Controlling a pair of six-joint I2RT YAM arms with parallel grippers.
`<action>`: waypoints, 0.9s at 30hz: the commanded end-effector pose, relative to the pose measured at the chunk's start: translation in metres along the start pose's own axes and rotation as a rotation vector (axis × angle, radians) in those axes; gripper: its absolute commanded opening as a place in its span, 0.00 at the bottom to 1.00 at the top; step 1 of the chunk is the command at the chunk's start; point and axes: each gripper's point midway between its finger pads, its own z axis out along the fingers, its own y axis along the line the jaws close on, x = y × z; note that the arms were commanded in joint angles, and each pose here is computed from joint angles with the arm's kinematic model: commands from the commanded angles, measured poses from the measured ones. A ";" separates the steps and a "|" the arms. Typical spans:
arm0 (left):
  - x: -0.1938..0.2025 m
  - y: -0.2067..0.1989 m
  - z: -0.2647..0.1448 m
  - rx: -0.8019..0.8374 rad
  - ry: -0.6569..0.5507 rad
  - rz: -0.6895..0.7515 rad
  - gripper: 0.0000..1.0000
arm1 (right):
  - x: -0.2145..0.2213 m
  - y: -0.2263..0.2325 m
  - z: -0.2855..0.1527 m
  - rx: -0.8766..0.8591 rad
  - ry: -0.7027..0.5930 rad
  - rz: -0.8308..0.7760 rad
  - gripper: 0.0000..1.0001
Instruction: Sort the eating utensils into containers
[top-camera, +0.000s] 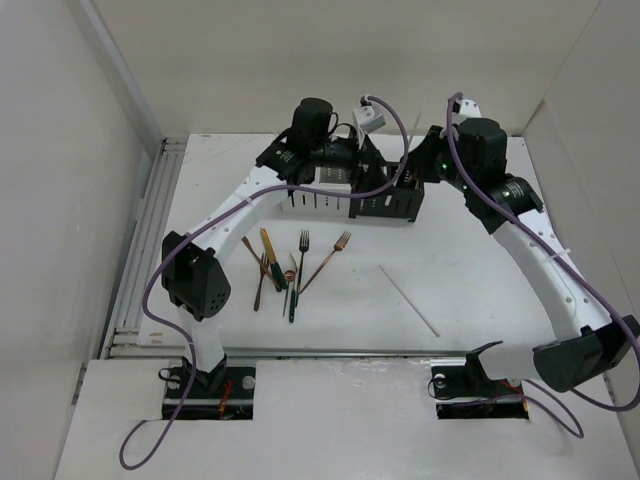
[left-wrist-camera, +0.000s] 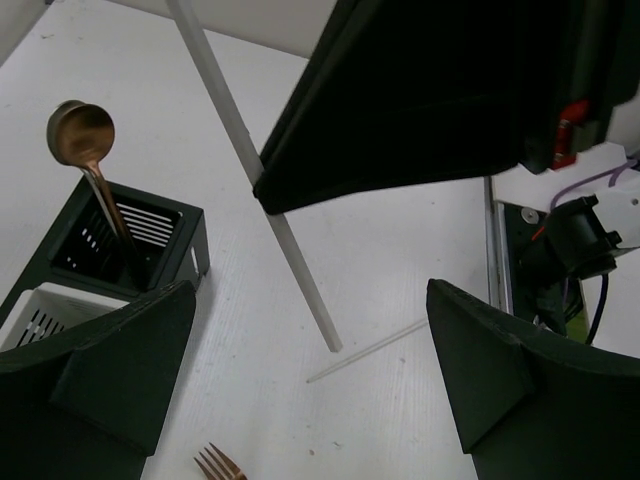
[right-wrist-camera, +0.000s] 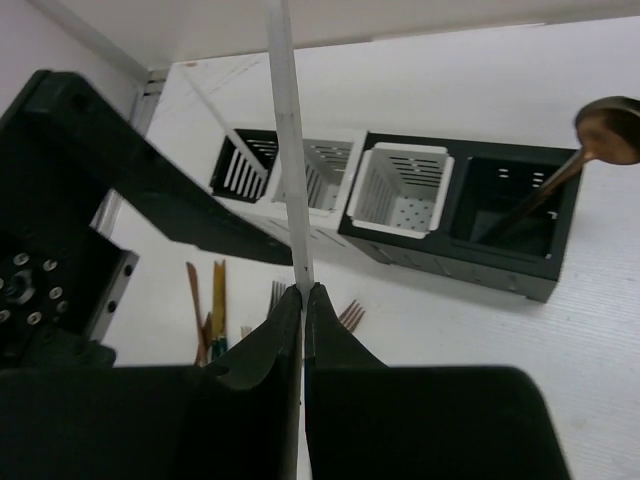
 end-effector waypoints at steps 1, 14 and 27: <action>-0.024 -0.001 -0.006 -0.036 -0.067 0.038 1.00 | -0.039 0.039 -0.018 -0.118 -0.121 0.020 0.00; -0.023 0.013 0.001 -0.079 -0.077 -0.008 0.37 | -0.025 0.067 -0.009 -0.216 -0.082 0.066 0.00; -0.006 0.112 -0.047 -0.519 -0.096 -0.058 0.00 | -0.038 0.074 0.022 -0.280 -0.091 0.059 0.65</action>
